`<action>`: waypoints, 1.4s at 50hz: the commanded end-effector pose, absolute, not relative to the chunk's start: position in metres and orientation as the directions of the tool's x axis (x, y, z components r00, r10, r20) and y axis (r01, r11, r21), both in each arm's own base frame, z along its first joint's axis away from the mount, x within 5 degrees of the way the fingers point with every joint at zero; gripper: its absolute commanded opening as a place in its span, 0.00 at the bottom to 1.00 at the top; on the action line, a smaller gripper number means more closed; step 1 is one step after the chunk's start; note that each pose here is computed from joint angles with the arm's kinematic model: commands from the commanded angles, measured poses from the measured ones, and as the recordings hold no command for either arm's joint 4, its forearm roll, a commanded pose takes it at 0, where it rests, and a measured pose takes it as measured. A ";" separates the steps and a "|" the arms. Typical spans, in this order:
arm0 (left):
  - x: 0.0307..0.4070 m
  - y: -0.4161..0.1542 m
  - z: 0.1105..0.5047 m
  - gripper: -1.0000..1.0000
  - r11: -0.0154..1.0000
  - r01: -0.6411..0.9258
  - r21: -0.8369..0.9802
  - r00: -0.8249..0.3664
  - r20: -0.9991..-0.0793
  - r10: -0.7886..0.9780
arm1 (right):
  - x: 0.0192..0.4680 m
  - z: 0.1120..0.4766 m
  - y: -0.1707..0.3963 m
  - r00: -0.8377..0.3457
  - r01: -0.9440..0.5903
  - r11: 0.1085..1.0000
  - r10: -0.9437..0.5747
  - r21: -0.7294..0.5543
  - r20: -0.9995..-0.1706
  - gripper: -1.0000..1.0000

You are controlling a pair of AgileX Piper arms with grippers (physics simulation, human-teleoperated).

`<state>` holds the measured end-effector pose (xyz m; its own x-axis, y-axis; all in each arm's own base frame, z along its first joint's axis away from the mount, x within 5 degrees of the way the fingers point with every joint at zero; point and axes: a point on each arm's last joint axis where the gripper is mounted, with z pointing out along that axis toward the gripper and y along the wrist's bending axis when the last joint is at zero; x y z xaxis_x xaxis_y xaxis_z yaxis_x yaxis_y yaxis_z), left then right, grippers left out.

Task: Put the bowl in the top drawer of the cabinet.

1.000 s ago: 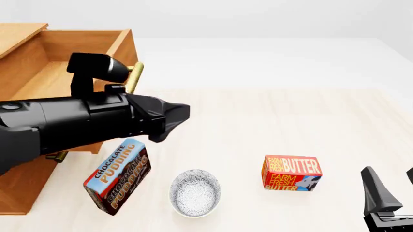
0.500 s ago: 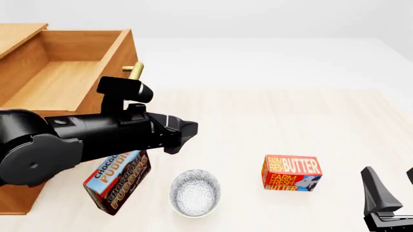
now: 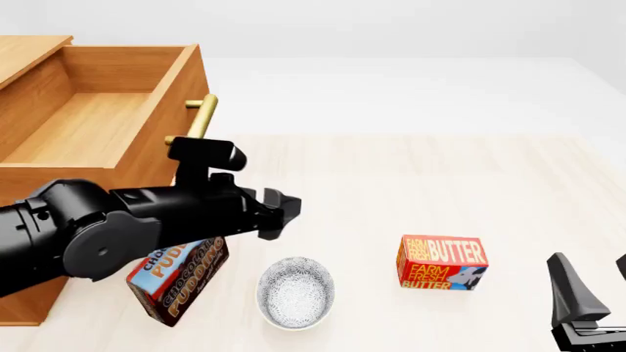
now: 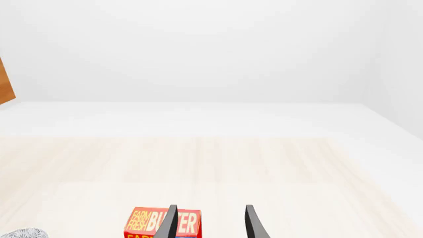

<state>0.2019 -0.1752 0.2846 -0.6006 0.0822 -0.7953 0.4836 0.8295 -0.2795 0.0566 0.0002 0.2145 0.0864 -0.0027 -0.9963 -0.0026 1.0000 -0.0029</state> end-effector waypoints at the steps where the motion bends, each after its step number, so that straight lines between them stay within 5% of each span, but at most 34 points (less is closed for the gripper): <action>1: 0.211 -0.177 0.270 1.00 0.843 0.458 -0.282 -0.623 -0.779 0.078 | 0.057 0.214 0.000 0.086 -0.003 1.000 -0.003 -0.003 -0.996 1.00; 70: 0.226 -0.185 0.200 1.00 0.880 0.376 -0.291 -0.732 -0.675 0.090 | 0.057 0.214 0.000 0.086 -0.003 1.000 -0.003 -0.003 -0.996 1.00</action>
